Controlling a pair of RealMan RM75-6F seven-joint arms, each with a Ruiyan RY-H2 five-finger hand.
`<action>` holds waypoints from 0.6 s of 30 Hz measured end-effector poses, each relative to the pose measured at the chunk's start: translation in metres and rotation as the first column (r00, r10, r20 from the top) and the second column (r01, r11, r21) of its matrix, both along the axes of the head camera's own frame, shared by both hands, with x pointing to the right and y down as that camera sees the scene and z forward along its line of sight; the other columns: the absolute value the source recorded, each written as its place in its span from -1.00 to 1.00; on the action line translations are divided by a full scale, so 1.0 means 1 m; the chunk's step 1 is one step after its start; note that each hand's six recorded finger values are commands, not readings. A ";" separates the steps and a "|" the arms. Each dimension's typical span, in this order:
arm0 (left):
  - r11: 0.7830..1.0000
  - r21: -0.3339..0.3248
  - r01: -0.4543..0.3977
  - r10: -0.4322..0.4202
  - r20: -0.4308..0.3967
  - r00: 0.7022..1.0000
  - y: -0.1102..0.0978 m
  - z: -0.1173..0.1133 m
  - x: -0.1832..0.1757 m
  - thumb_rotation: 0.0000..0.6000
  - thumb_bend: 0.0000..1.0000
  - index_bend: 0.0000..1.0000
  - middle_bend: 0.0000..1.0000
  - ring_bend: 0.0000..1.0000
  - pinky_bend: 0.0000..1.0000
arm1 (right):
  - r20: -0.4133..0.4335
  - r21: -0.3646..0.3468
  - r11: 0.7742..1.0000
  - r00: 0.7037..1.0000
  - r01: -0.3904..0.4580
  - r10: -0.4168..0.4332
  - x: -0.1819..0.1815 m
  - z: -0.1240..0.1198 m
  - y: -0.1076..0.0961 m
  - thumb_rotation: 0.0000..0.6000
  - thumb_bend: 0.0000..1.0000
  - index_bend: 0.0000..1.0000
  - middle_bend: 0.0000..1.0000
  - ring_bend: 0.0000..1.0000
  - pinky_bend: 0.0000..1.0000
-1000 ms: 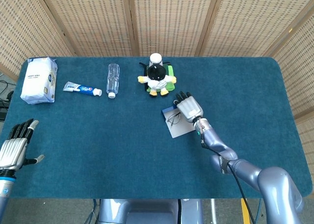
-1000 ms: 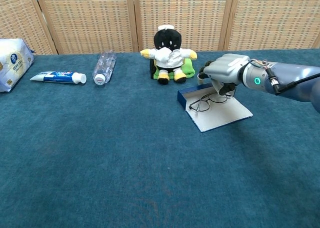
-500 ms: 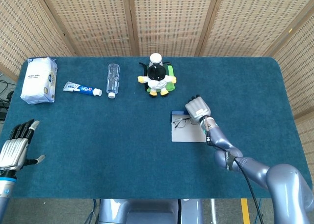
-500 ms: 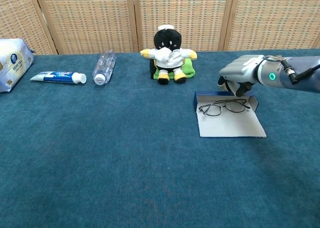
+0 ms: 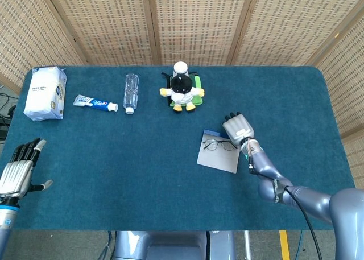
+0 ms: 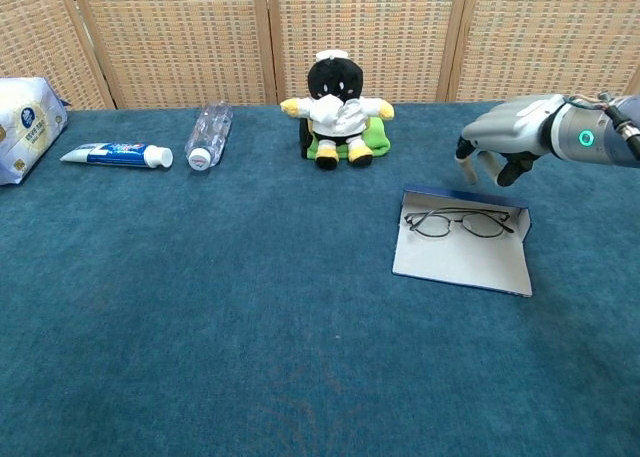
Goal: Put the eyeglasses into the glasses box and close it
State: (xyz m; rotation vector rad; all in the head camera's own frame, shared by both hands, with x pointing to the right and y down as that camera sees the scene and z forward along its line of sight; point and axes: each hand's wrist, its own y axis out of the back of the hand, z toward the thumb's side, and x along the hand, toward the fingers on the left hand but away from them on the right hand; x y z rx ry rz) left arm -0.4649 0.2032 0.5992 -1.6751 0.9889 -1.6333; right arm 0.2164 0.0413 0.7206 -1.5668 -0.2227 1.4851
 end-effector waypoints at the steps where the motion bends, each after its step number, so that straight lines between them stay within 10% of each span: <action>1: 1.000 -0.001 0.001 -0.001 0.000 1.000 0.000 0.000 0.000 1.00 -0.94 -1.00 -1.00 -1.00 -1.00 | 0.017 0.020 1.000 1.000 0.000 -0.001 -0.001 -0.003 0.000 1.00 -0.49 -0.62 -1.00 -1.00 -0.58; 9: 1.000 -0.009 -0.005 0.005 0.003 1.000 0.000 0.003 0.001 1.00 -0.94 -1.00 -1.00 -1.00 -1.00 | 0.233 0.205 0.979 0.970 0.026 -0.074 -0.011 -0.039 0.021 1.00 -0.66 -0.63 -1.00 -1.00 -0.59; 18: 1.000 -0.008 -0.010 0.010 0.004 1.000 0.001 0.003 0.002 1.00 -0.94 -1.00 -1.00 -1.00 -1.00 | 0.319 0.184 0.978 0.935 0.099 -0.155 -0.014 -0.032 0.086 1.00 -0.67 -0.63 -1.00 -1.00 -0.59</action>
